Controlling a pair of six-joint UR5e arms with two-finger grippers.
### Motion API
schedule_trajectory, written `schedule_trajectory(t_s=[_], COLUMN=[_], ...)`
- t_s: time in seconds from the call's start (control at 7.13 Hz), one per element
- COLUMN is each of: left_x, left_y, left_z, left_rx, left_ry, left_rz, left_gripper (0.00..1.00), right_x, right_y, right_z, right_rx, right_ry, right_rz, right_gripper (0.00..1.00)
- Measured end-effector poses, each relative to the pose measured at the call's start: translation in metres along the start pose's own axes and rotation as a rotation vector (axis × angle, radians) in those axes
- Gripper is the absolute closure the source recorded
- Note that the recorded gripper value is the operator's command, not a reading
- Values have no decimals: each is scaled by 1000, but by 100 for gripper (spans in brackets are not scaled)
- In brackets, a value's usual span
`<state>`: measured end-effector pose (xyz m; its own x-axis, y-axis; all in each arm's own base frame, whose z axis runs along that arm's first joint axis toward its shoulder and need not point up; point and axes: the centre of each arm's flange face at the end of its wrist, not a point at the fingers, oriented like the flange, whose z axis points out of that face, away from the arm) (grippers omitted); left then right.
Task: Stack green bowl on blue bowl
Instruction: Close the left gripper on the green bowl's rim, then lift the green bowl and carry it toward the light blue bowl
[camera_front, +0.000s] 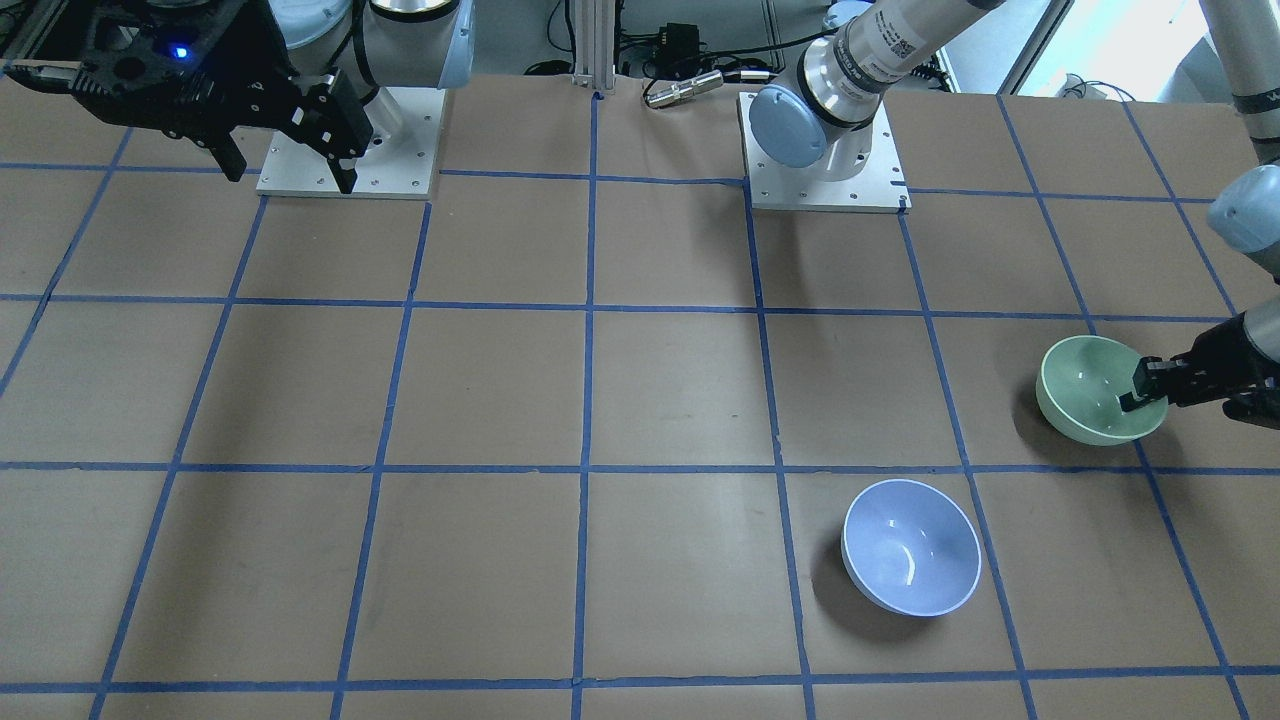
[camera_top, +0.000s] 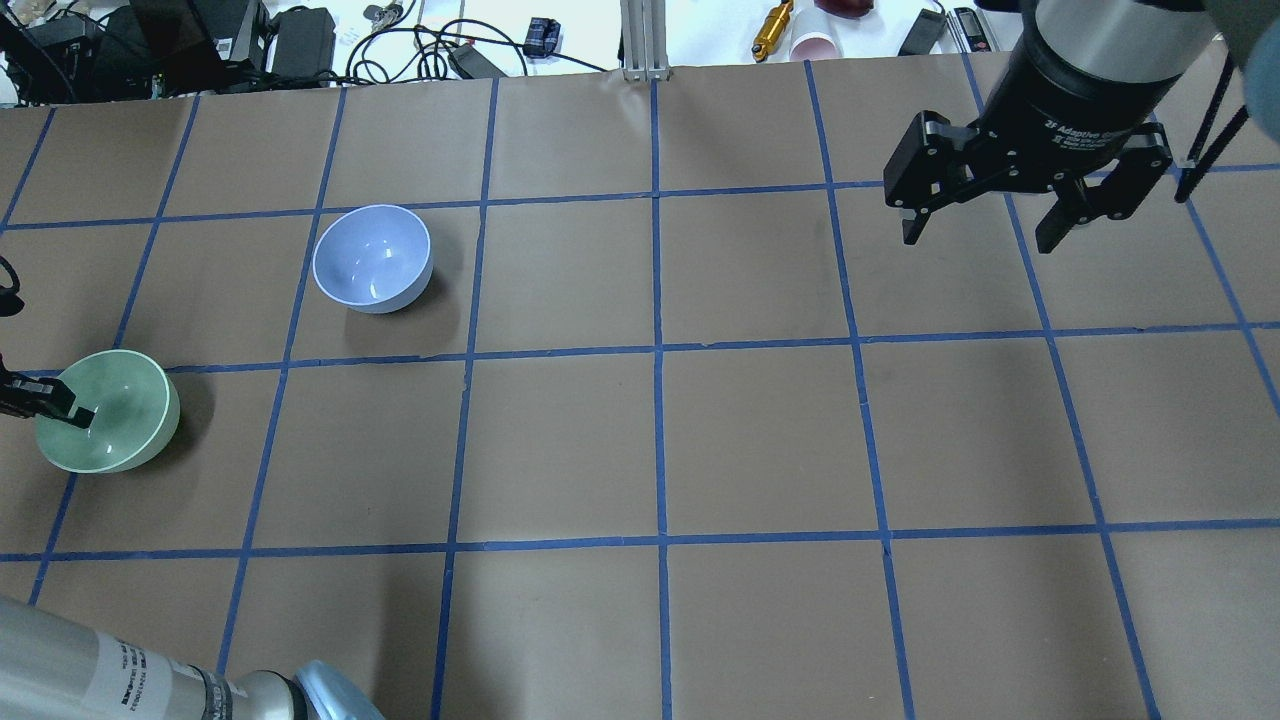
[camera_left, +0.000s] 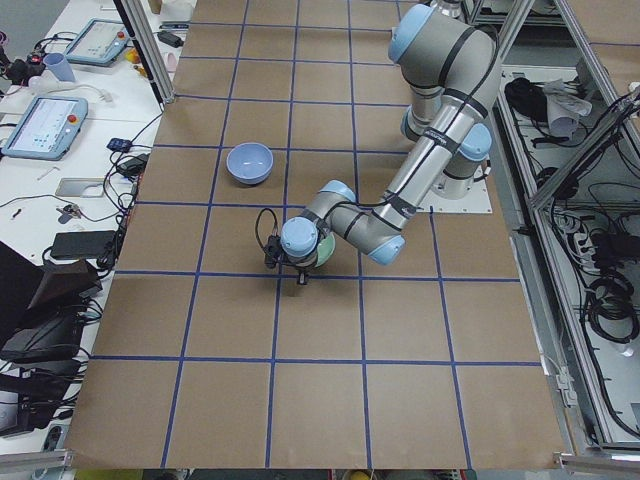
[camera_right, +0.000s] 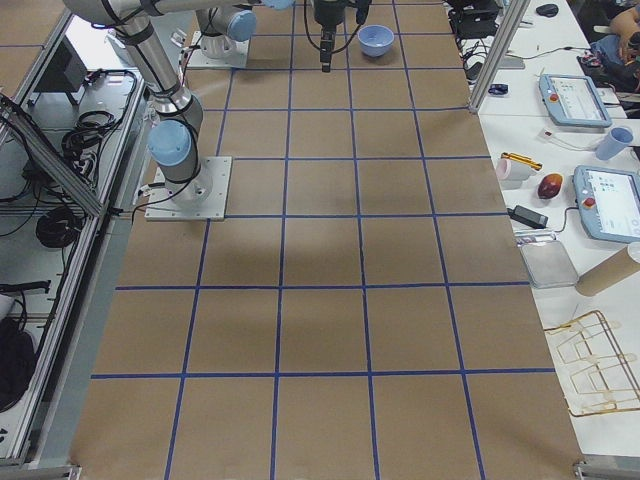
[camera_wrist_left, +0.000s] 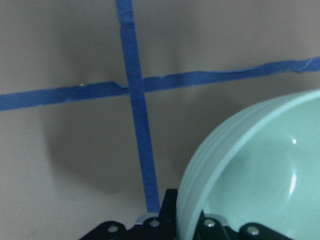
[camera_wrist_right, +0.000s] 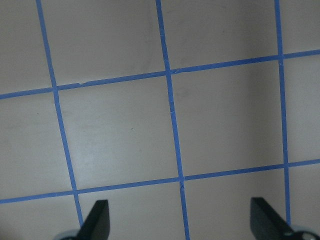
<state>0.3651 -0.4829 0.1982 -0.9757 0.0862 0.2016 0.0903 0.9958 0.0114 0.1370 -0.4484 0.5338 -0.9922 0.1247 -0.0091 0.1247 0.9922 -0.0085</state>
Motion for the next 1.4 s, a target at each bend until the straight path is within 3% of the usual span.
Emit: schedule_trajectory(t_s=[0.7,1.4], left_x=[24,142], left_y=[-14,-114], left_z=[-40,-50], left_rx=[31,72], left_ry=[65,163], left_rz=[-91,-272], left_gripper=[100,100], right_x=[0,0], right_y=[0,0], right_z=[0,0], right_rx=[0,-1], right_ry=[0,0], right_rz=[0,0], right_gripper=[0,0])
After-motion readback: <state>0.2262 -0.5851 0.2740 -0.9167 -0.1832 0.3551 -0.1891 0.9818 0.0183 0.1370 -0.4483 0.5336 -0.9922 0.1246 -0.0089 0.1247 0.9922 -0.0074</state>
